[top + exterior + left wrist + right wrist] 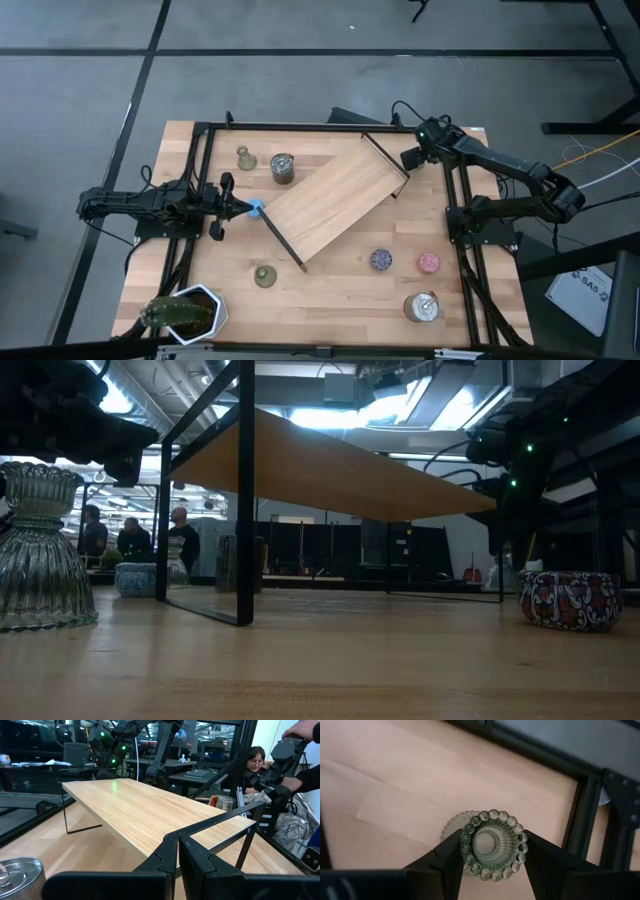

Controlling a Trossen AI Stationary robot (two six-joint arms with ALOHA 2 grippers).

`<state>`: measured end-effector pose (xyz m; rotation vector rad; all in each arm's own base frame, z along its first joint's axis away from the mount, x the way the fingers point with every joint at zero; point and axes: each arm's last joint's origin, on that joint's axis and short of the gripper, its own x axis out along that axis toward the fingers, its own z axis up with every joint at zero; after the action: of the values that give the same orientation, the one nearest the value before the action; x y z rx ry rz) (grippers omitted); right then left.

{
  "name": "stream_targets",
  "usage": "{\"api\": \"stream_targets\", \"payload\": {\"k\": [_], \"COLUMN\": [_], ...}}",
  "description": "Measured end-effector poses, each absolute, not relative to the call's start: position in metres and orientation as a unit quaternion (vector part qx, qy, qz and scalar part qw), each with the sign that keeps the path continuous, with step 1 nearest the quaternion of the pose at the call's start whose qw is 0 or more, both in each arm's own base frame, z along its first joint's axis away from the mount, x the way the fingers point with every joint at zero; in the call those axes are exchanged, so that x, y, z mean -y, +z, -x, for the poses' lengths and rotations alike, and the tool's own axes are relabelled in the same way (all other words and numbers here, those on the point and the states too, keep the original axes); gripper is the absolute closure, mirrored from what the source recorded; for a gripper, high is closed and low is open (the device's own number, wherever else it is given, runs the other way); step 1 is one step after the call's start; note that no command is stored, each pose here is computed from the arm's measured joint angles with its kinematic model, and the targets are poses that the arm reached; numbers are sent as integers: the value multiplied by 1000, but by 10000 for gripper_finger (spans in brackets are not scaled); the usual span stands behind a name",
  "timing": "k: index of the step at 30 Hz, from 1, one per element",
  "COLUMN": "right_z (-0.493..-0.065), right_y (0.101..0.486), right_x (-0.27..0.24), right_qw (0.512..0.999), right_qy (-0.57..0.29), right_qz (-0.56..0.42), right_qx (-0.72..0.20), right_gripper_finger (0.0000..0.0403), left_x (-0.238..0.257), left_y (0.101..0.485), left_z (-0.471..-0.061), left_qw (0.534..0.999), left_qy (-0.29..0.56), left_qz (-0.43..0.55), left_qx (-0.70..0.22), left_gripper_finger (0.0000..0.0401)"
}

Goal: Pick & Place candle stick holders
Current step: Put the top right transparent candle holder on the shelf

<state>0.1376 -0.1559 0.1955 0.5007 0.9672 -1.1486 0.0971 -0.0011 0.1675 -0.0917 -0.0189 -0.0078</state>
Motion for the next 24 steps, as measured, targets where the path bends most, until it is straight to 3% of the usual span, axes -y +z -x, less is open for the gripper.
{"api": "stream_targets", "payload": {"k": [24], "right_z": [-145], "right_y": [303], "right_x": [162], "right_qw": [727], "right_qy": [-501], "right_qz": [-184], "right_qx": [-432], "right_gripper_finger": [224], "left_x": [1], "left_y": [167], "left_z": [-97], "left_qw": [999], "left_qy": [-4], "left_qz": [46], "left_qx": [9], "left_gripper_finger": [389]}}
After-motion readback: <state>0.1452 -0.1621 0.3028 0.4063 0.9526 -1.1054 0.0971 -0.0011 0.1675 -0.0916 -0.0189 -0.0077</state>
